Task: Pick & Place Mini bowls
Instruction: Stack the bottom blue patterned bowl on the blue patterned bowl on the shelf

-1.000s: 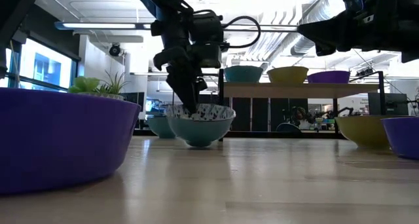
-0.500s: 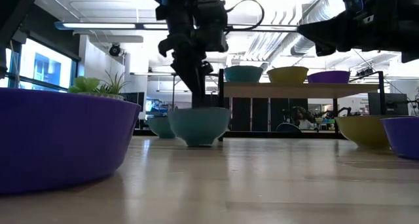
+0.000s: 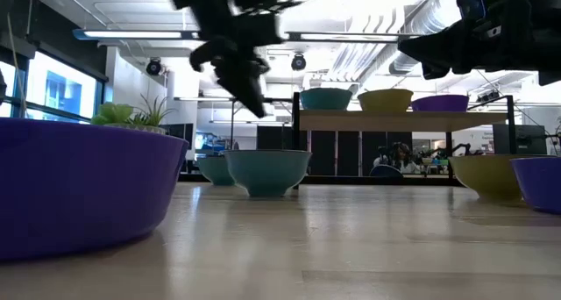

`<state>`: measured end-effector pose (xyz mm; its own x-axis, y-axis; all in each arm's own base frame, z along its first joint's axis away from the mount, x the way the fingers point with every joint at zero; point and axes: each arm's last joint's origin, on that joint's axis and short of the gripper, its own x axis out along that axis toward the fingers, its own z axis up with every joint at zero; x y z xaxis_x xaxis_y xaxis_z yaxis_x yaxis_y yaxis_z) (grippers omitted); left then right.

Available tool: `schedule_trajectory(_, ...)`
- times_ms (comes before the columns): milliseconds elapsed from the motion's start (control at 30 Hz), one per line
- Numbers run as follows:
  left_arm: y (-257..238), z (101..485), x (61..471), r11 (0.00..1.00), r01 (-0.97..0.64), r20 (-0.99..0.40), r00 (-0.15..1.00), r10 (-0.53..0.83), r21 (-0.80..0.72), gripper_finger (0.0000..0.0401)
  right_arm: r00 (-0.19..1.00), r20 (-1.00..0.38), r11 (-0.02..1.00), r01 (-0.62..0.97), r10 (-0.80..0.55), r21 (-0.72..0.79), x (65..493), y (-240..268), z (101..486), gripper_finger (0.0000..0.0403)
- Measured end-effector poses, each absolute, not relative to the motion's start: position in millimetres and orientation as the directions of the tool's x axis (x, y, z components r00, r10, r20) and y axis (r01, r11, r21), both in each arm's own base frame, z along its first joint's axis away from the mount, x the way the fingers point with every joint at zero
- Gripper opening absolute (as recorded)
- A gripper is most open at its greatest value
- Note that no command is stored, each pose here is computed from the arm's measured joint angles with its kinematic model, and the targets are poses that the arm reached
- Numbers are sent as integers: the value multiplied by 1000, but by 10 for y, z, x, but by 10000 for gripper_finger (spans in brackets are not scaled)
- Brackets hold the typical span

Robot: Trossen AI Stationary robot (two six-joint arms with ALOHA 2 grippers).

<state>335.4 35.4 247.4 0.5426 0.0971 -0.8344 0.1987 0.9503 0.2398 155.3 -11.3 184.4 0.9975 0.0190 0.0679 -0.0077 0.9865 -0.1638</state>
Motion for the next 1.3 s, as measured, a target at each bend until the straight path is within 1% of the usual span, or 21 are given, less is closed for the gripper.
schedule_trajectory(33,329,2436,3288,952,187,-815,572,95,242,4,998,64,987,-7,17,-163,1555,-113,1839,1)
schedule_trajectory(100,302,2385,3208,955,146,-739,666,98,258,1,999,42,987,-2,9,-158,1558,-116,1814,1)
schedule_trajectory(167,290,2268,3067,958,121,-703,704,102,260,2,999,32,988,24,-20,-155,1569,-123,1799,1)
schedule_trajectory(300,275,2092,2907,954,59,-536,836,114,294,1,997,-2,985,75,-76,-154,1638,-136,1835,1)
schedule_trajectory(367,270,1979,2824,951,32,-461,879,119,306,1,995,-61,986,69,-79,-155,1702,-128,1857,0)
schedule_trajectory(433,265,1902,2770,947,7,-381,917,122,321,1,992,-84,985,75,-89,-157,1802,-116,1963,0)
schedule_trajectory(500,261,1855,2711,943,-16,-308,943,124,332,1,980,-175,983,67,-98,-172,1897,-104,1965,0)
schedule_trajectory(567,273,1808,2656,939,-30,-265,956,128,342,1,974,-203,981,62,-99,-181,2013,-99,2068,0)
schedule_trajectory(633,277,1788,2614,935,-46,-221,966,131,353,1,957,-276,983,34,-84,-182,2113,-94,2088,0)
schedule_trajectory(667,291,1772,2589,931,-54,-207,969,137,361,1,956,-281,984,30,-80,-177,2179,-96,2146,0)
schedule_trajectory(767,324,1735,2521,923,-74,-164,976,145,376,1,933,-353,987,11,-67,-158,2304,-97,2195,2)
schedule_trajectory(833,366,1722,2453,923,-88,-133,980,148,375,1,935,-351,988,3,-57,-152,2391,-99,2278,7)
schedule_trajectory(900,415,1707,2401,921,-106,-102,983,154,374,1,921,-386,990,-4,-52,-143,2444,-99,2287,16)
schedule_trajectory(1067,483,1621,2240,921,-122,-61,986,155,370,1,912,-407,992,-1,-50,-124,2554,-102,2341,45)
schedule_trajectory(1300,504,1562,2162,929,-109,-69,987,142,354,1,903,-425,995,23,-61,-93,2616,-108,2285,79)
